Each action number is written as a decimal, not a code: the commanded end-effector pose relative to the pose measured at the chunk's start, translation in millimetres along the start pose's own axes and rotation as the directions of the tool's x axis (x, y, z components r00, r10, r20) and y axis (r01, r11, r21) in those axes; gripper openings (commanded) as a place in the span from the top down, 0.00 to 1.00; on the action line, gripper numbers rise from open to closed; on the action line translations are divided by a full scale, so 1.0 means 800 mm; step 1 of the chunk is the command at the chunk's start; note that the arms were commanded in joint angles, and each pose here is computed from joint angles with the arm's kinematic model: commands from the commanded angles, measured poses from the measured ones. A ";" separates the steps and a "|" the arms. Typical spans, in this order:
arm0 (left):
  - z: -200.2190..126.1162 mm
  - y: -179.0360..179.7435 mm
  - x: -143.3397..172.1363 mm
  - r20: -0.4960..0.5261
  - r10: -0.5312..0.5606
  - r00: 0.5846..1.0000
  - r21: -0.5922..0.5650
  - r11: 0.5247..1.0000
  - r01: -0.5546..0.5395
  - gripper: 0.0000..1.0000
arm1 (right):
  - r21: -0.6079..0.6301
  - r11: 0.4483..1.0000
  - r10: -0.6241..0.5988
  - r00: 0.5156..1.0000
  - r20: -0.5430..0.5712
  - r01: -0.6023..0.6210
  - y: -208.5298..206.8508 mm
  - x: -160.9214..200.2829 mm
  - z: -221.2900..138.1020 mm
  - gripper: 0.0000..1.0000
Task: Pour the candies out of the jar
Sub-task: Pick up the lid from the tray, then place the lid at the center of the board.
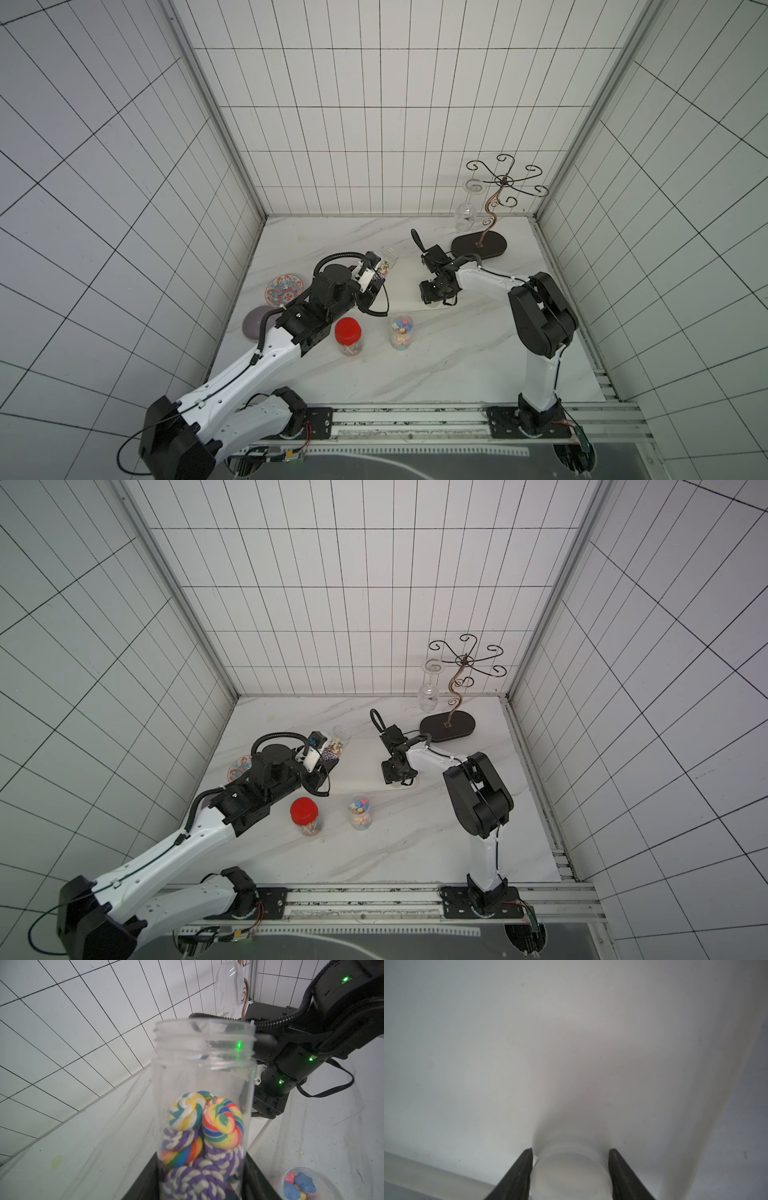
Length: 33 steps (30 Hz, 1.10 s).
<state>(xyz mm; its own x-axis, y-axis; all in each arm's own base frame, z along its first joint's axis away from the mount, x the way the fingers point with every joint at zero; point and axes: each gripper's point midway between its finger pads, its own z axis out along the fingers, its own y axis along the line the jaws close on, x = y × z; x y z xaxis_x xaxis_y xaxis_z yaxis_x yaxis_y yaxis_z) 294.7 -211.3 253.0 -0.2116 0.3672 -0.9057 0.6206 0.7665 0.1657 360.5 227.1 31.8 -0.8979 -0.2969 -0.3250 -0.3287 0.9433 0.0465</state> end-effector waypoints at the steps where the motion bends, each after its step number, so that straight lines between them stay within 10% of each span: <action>1: -0.003 0.003 -0.022 0.064 -0.012 0.998 0.001 1.000 0.012 0.54 | 0.011 1.000 -0.011 1.000 0.020 0.011 0.000 0.001 -0.032 0.45; 14: -0.002 -0.002 -0.027 0.079 -0.024 0.997 0.031 0.999 0.022 0.54 | 0.070 0.997 0.038 0.997 0.068 -0.043 -0.043 0.014 -0.096 0.49; 33: 0.003 -0.008 -0.022 0.038 -0.017 0.999 0.059 0.998 0.014 0.54 | 0.061 0.986 0.162 0.984 -0.073 -0.157 -0.109 0.103 -0.050 0.49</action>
<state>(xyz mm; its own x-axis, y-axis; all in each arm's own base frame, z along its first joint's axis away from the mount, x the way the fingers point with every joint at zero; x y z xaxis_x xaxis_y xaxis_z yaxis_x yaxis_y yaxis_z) 291.8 -219.9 245.3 -0.2299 0.3673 -0.9012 0.6624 0.7375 0.1316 314.6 118.5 55.4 -0.9489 -0.1472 -0.2791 -0.1591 0.9871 0.0203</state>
